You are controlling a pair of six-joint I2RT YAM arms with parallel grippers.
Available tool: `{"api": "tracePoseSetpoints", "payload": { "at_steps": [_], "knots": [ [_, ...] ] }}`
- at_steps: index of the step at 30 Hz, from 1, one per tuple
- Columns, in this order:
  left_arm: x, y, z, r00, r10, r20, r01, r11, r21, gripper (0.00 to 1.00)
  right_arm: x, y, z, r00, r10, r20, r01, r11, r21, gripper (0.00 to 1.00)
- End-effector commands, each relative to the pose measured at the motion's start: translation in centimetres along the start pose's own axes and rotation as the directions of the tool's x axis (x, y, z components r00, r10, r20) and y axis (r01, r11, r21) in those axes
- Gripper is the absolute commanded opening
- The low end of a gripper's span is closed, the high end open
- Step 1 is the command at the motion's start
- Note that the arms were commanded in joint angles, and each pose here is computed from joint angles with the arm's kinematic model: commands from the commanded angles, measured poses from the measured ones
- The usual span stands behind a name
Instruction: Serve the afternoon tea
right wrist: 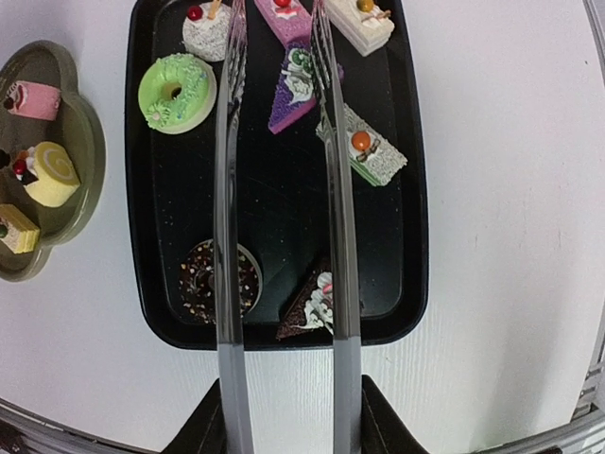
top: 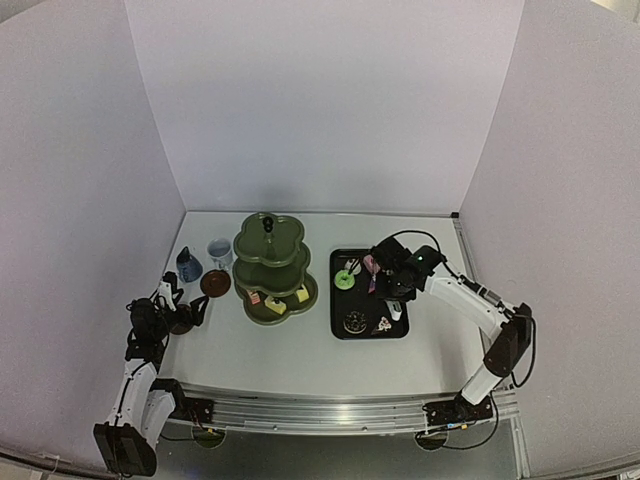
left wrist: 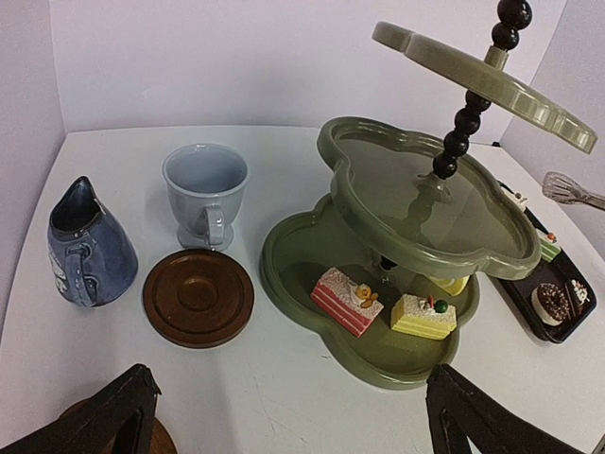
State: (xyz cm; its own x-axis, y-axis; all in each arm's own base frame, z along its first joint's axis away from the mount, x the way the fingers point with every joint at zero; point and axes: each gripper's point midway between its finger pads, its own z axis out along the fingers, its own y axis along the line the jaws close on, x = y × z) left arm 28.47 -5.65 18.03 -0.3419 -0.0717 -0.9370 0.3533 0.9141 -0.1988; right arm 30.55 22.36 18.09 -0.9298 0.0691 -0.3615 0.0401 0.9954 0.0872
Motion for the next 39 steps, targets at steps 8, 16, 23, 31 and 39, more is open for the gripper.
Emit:
{"api": "tracePoseSetpoints", "payload": {
  "at_steps": [8,16,23,31,39],
  "knots": [
    [-1.1,-0.6,-0.2,0.998,0.035,0.046,-0.036,0.999,0.03,1.0,4.1,0.1,0.3,0.993,0.074,-0.088,-0.065,0.993,0.096,0.37],
    [-0.9,-0.7,-0.1,0.999,0.027,0.04,-0.029,0.999,0.042,0.99,4.4,1.4,1.3,0.991,0.054,-0.123,-0.044,0.995,0.087,0.38],
    [-1.0,-0.6,-0.1,0.999,0.032,0.041,-0.033,0.999,0.035,1.0,4.2,0.3,0.6,0.994,-0.03,-0.104,0.04,0.994,0.101,0.39],
    [-0.7,-0.7,0.0,0.999,0.029,0.032,-0.03,0.999,0.041,1.0,1.7,-2.4,-2.1,0.98,-0.187,-0.065,0.191,0.981,0.047,0.41],
    [-0.7,-0.6,-0.1,0.999,0.031,0.029,-0.032,0.999,0.039,1.0,1.4,-5.8,-1.3,0.922,-0.372,-0.104,0.378,0.924,0.049,0.42]
  ]
}}
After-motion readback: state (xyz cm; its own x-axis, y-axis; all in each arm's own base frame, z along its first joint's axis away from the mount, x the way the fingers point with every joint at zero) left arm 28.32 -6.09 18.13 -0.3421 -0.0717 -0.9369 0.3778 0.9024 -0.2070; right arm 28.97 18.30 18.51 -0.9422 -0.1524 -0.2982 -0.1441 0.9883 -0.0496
